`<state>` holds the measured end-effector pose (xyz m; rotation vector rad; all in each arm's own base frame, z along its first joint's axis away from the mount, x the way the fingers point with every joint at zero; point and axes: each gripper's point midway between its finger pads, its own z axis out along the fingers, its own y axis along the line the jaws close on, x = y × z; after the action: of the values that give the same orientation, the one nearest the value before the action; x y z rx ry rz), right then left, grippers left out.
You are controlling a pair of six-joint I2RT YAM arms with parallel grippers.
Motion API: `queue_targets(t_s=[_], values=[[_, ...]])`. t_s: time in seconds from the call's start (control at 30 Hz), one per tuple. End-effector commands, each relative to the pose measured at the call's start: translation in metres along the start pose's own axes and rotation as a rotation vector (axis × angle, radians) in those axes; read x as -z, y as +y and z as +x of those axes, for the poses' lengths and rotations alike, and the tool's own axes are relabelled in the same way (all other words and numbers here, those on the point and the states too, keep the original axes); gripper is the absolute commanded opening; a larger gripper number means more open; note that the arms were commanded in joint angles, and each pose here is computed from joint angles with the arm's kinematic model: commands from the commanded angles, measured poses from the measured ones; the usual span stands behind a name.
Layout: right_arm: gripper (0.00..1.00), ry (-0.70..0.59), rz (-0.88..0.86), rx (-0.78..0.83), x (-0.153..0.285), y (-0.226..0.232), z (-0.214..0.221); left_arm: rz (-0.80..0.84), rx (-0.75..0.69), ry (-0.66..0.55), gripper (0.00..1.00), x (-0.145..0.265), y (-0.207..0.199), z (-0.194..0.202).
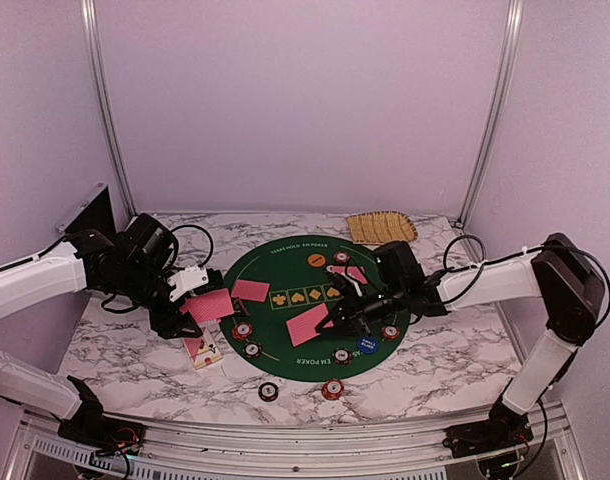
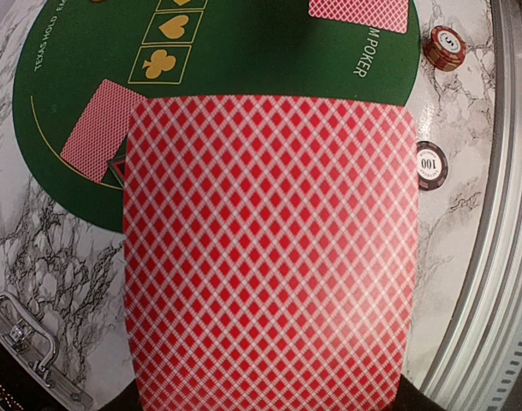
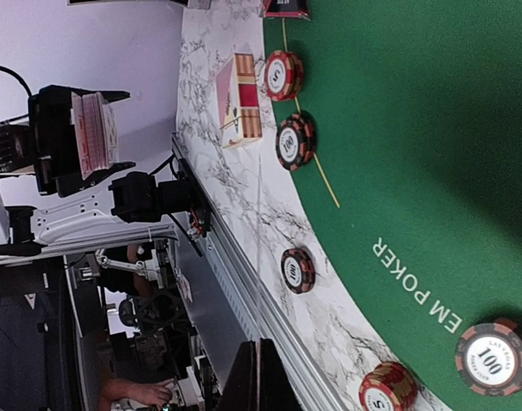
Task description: Distribute texas hold em gaming equipment
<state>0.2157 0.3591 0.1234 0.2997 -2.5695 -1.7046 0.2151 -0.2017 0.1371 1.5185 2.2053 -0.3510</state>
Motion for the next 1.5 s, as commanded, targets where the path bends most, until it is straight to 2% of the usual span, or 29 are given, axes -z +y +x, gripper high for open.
queue_targets(t_s=[0.0,0.4,0.63,1.07,1.17,1.47], values=[[0.00,-0.004,0.081,0.041,0.003,-0.023,-0.009,0.000,-0.004,-0.023,0.00,0.007,-0.001,-0.003],[0.00,0.051,0.326,0.027,-0.007,-0.089,-0.022,0.000,-0.004,-0.022,0.00,0.008,-0.001,-0.003],[0.00,0.044,0.407,0.035,0.005,-0.099,-0.020,0.011,-0.002,-0.020,0.00,0.006,-0.003,-0.002],[0.00,0.017,0.440,0.031,0.019,-0.103,-0.024,0.011,0.001,-0.025,0.00,0.007,-0.003,-0.003],[0.07,0.017,0.461,0.033,0.021,-0.103,-0.025,0.011,0.001,-0.026,0.00,0.007,-0.003,-0.003],[0.41,-0.028,0.509,0.063,0.033,-0.091,-0.035,0.018,0.000,-0.024,0.00,0.006,-0.004,-0.003]])
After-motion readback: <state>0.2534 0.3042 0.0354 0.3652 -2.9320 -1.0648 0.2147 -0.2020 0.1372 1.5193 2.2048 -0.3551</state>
